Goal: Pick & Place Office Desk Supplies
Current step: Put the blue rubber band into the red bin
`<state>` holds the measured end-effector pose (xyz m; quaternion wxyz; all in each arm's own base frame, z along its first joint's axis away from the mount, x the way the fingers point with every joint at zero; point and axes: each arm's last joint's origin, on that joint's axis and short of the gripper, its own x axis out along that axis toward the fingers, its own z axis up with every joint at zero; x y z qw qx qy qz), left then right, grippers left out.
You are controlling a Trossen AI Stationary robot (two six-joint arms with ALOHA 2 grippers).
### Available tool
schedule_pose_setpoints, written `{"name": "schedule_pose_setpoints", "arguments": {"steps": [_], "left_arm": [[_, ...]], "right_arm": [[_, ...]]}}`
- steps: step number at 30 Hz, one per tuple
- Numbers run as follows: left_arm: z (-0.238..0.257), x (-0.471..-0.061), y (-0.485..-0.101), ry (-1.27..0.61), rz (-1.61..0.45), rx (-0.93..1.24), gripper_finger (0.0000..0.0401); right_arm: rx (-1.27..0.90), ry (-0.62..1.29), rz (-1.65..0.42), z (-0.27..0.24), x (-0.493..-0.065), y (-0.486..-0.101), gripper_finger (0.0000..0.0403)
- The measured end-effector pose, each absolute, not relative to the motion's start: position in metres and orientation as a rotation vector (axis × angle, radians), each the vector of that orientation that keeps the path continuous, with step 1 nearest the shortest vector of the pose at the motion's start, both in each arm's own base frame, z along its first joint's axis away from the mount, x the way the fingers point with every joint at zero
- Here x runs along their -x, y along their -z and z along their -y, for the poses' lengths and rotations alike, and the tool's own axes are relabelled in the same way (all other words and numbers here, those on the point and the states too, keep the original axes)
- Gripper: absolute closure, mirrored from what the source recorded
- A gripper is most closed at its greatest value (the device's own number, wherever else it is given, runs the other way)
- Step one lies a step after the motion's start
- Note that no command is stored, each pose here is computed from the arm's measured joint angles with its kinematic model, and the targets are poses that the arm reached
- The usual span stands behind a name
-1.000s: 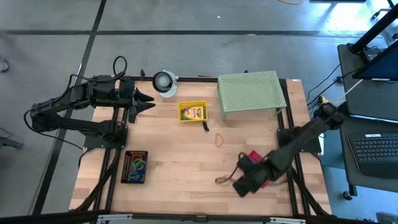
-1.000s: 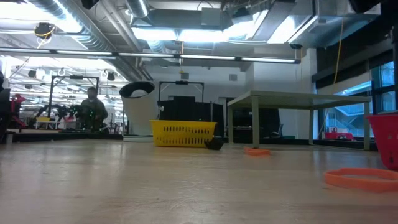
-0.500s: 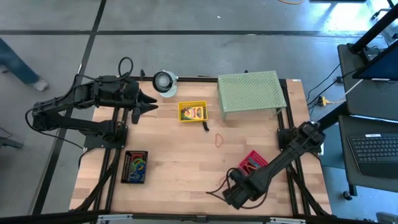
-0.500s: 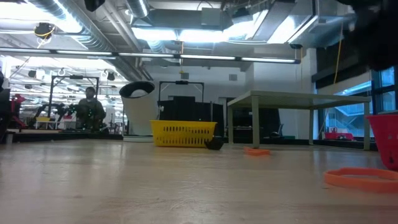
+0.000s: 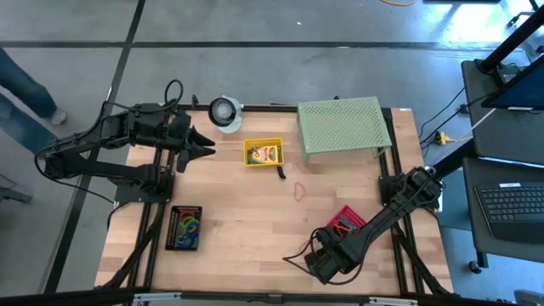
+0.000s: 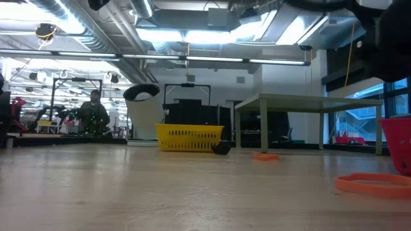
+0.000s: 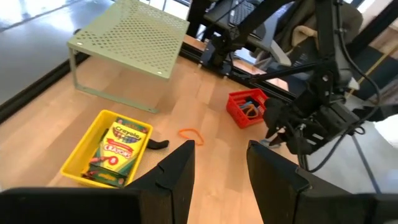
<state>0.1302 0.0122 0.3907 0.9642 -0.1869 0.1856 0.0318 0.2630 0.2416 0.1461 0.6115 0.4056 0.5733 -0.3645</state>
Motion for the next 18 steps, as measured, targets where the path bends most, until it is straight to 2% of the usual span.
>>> {"name": "schedule_pose_setpoints", "arguments": {"steps": [9,13,18], "left_arm": [[-0.012,-0.13,-0.391,-0.05,-0.375,0.381,0.026],[-0.012,-0.13,-0.391,-0.05,-0.375,0.381,0.026],[-0.012,-0.13,-0.391,-0.052,-0.374,0.394,0.026]], "right_arm": [[-0.956,0.83,-1.312,-0.243,-0.265,-0.146,0.0193],[-0.981,0.827,-1.32,-0.247,-0.268,-0.136,0.0185],[-0.984,0.843,-1.376,-0.25,-0.27,-0.126,0.0196]]}}
